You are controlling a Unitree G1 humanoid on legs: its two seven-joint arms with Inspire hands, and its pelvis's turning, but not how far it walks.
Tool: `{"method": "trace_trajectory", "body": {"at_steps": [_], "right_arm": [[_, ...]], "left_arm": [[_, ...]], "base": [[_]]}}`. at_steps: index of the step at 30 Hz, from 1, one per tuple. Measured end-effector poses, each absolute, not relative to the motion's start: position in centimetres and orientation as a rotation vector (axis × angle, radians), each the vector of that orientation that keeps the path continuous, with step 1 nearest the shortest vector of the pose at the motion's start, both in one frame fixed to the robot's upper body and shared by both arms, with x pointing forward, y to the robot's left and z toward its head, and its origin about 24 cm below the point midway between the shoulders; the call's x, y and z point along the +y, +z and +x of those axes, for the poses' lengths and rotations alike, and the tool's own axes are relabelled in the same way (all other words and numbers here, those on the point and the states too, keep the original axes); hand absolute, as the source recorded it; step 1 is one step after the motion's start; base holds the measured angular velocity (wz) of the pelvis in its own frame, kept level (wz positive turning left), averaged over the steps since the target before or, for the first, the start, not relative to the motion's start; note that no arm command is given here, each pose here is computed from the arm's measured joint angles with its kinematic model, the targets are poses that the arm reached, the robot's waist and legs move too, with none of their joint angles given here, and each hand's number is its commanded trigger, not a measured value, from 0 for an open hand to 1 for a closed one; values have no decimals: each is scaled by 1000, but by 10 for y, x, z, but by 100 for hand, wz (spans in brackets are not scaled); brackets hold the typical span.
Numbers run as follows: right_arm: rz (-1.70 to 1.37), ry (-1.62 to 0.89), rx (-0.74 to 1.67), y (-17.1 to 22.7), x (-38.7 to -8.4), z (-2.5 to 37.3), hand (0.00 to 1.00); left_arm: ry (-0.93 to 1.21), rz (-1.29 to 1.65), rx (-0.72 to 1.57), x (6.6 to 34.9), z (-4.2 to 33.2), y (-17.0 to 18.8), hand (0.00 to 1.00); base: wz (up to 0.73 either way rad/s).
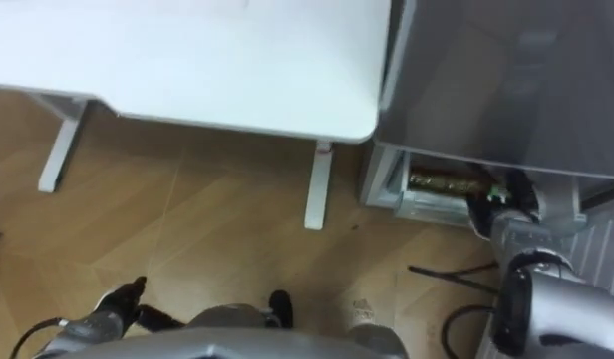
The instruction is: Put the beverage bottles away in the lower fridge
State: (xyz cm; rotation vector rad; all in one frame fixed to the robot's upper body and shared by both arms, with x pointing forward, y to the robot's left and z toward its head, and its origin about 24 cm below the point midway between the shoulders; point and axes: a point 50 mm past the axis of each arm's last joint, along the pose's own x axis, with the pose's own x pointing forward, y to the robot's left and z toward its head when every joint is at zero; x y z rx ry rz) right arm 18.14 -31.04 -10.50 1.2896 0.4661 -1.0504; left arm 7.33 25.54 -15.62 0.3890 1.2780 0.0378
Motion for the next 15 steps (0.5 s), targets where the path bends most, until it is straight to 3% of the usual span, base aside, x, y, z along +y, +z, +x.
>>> {"method": "trace_trajectory", "body": {"at_steps": [9,15], "right_arm": [[1089,-1108,682,-141,-299,93,0],[1064,-1057,780,-153,-277,77,0]], "left_arm": [[92,409,1388,263,25,-159,0],[80,400,1406,258,19,-161,0]], "base": [[-19],[-11]]}}
